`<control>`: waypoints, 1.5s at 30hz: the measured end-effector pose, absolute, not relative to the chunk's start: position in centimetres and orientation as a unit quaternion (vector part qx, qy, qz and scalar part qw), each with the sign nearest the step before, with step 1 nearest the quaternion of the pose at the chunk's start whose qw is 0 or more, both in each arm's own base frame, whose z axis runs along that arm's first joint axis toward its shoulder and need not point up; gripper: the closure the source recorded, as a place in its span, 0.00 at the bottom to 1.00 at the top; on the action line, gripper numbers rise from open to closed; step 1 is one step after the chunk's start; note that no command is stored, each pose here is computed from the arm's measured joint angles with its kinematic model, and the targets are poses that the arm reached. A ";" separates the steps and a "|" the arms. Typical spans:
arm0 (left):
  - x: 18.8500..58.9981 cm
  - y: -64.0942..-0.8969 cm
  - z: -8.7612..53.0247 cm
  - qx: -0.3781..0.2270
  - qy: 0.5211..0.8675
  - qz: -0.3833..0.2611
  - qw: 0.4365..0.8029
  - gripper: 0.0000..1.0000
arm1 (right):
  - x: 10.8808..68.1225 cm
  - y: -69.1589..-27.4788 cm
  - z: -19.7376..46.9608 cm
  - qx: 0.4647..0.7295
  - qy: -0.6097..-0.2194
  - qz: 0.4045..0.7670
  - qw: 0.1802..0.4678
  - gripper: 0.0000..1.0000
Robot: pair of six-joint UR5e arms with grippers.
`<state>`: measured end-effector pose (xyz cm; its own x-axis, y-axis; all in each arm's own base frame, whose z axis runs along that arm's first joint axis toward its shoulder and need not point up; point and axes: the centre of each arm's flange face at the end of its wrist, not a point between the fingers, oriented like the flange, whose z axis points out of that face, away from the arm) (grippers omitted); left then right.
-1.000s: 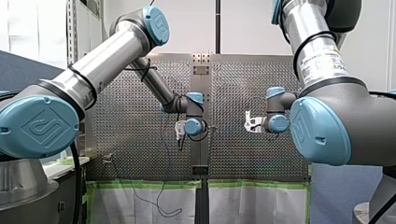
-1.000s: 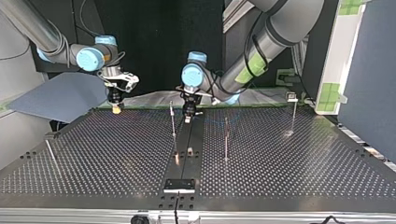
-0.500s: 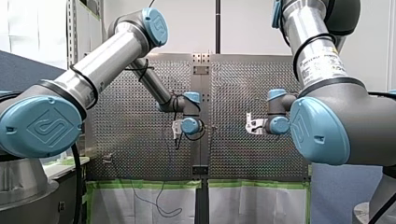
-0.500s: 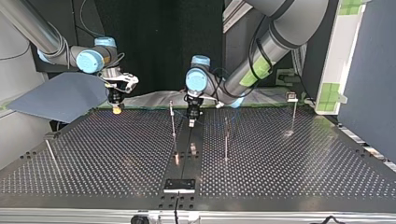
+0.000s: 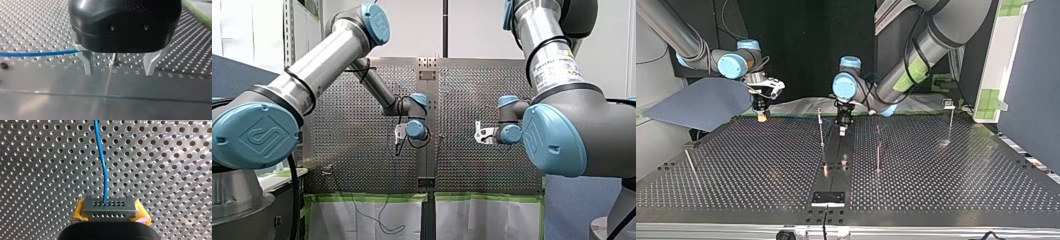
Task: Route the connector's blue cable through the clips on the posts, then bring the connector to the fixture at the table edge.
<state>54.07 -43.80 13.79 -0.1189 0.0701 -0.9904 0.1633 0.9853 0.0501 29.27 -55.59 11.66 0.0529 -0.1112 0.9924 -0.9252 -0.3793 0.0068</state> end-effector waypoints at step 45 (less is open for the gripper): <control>44.5 -47.5 14.7 0.183 0.780 -0.074 0.594 0.00 | 29.2 -55.3 11.4 0.632 -0.419 0.544 0.359 1.00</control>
<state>44.52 -47.53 14.74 -0.2267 0.1973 -0.9538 0.3740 0.9218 0.1018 29.23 -55.28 11.42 0.0559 -0.1391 0.9887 -0.9204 -0.3909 -0.0029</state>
